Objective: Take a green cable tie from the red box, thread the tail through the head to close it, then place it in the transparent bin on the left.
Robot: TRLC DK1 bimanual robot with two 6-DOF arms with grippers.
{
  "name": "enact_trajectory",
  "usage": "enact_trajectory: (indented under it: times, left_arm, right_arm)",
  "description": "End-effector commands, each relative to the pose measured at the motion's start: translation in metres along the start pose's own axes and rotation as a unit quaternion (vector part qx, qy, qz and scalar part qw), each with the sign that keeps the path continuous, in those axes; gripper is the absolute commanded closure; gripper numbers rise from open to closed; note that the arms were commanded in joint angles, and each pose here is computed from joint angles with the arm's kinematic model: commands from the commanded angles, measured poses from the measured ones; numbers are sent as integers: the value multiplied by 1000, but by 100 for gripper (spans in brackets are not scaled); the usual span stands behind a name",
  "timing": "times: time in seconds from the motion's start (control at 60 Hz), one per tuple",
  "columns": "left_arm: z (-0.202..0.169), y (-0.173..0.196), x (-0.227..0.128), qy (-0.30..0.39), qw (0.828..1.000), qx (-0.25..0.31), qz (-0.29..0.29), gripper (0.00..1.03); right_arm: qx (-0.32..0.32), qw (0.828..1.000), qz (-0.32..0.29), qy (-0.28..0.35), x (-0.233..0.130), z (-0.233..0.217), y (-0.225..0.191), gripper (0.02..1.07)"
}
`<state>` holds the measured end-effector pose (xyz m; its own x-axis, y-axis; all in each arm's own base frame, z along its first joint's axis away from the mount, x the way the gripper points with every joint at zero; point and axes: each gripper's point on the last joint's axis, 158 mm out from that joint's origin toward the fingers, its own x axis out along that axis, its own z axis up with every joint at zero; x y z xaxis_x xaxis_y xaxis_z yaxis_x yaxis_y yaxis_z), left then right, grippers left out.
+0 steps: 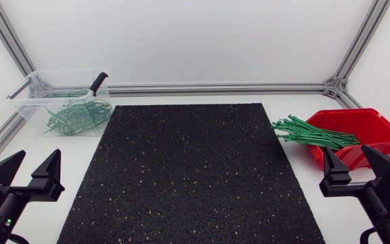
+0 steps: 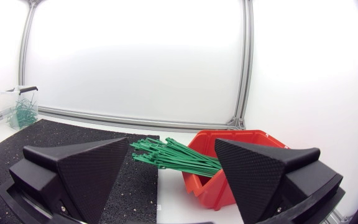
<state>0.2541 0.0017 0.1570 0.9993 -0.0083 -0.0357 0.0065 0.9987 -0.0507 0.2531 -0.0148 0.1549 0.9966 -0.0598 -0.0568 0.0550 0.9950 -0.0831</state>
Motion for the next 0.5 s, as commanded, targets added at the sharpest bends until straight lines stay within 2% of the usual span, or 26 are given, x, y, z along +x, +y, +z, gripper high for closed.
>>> enact_trajectory:
  times: [0.0,0.35,0.483]
  left_arm:
    - [-22,0,2,22,1000,2,-1,4]
    - [-22,0,2,22,1000,2,-3,4]
    - [-22,0,2,22,1000,2,-3,4]
  right_arm:
    - [2,1000,3,1,1,-7,1,5]
    - [2,1000,0,-12,1,0,0,5]
    - [3,999,-10,-31,-2,17,-4,5]
